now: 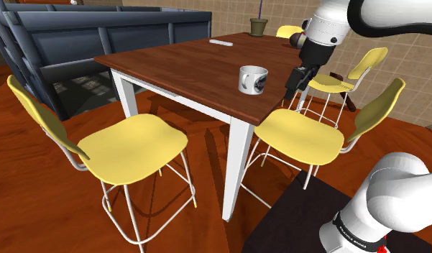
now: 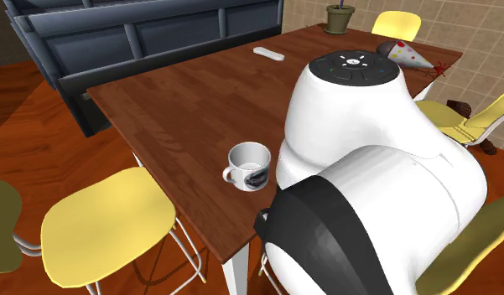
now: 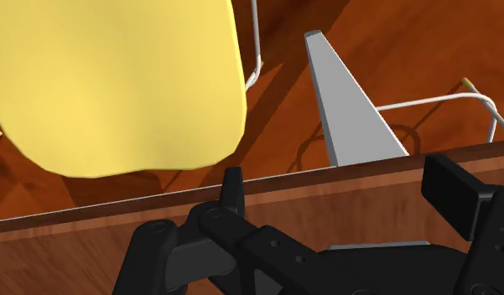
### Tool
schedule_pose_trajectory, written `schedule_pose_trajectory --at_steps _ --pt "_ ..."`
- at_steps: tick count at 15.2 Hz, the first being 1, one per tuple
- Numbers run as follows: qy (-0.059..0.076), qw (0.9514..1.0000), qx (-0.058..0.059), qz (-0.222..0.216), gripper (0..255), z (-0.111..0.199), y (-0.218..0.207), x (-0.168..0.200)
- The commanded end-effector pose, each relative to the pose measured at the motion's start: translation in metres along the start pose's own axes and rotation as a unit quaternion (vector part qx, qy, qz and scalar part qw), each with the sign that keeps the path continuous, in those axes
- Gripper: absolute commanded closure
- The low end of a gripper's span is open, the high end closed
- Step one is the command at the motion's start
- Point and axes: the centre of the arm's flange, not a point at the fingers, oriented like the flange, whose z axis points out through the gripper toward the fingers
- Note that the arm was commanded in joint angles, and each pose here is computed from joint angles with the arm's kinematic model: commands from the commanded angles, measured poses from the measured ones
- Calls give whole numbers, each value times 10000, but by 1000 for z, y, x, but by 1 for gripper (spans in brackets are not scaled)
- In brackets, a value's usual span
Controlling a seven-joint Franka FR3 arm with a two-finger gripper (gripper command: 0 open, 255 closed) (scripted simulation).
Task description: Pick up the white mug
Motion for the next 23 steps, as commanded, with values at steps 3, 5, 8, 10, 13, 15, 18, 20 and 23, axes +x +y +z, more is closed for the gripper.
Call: schedule_pose_trajectory --at_steps 3,5,8,10,13,15,18,20,23 --pt "-98 9999 80 18 0 -2 12 28" --pt "-197 9997 160 36 0 -4 24 55" --pt "-344 9990 280 63 0 -5 42 97" --pt "-442 9983 359 81 0 -4 54 124" --pt "-589 9971 479 108 0 -2 73 165" --pt "-687 9960 558 125 0 0 85 193" --pt "-722 9956 587 132 0 11 89 201" --pt "-722 9956 587 132 0 22 88 199" --pt "-722 9956 587 132 0 37 87 196"
